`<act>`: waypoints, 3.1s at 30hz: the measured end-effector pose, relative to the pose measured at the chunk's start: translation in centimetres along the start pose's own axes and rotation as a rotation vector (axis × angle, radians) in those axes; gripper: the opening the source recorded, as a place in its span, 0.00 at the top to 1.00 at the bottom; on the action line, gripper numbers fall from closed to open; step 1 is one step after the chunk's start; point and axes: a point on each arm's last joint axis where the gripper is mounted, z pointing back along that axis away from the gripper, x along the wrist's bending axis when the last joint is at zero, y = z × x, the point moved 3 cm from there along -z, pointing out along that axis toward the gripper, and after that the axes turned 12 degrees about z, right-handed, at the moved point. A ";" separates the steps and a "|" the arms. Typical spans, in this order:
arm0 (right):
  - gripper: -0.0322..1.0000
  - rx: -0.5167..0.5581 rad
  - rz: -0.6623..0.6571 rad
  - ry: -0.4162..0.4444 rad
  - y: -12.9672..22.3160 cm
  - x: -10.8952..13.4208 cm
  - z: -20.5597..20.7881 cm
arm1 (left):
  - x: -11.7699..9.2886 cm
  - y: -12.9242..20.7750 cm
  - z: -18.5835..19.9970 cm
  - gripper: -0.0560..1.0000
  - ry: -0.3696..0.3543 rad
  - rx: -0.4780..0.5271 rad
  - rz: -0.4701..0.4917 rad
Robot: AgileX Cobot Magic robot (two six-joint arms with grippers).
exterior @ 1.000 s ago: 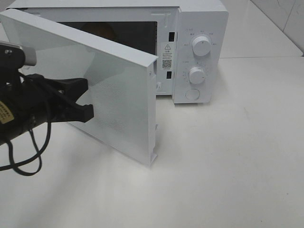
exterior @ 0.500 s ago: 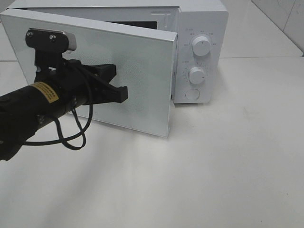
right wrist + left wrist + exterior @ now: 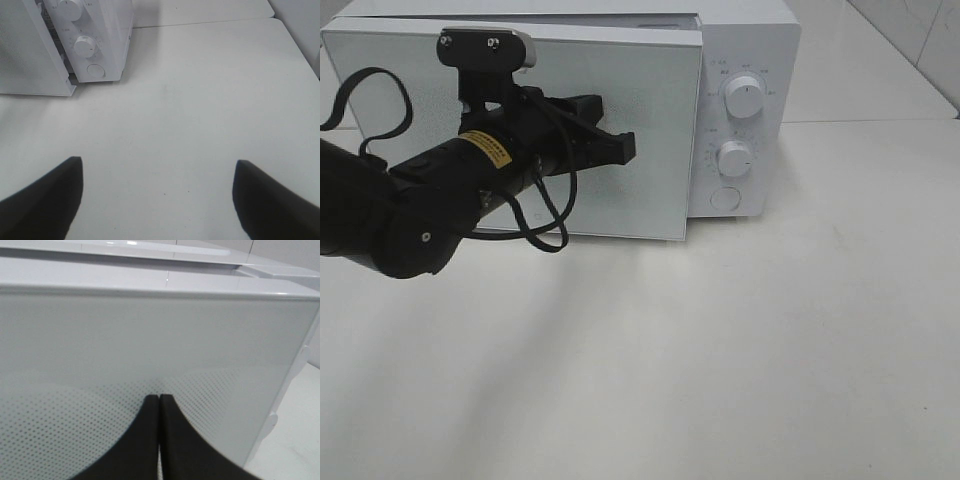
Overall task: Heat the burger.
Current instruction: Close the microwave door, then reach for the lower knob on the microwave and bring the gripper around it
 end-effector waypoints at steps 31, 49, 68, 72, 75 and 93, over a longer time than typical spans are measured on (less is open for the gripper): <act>0.23 0.000 0.000 0.000 0.0 0.0 0.0 | -1.6 1.6 -5.4 0.95 0.021 0.102 -0.049; 0.23 0.000 0.000 0.000 0.0 0.0 0.0 | -3.8 5.1 0.8 0.15 -0.024 0.564 -0.047; 0.23 0.000 0.000 0.000 0.0 0.0 0.0 | -3.8 -1.1 9.0 0.01 -0.088 0.920 -0.095; 0.23 0.000 0.000 0.000 0.0 0.0 0.0 | -2.1 -2.0 9.8 0.01 -0.149 0.968 -0.065; 0.23 0.000 0.000 0.000 0.0 0.0 0.0 | 0.4 -3.0 10.7 0.01 -0.231 1.010 -0.017; 0.23 0.000 0.000 0.000 0.0 0.0 0.0 | 11.9 -7.8 19.1 0.01 -0.651 1.115 0.306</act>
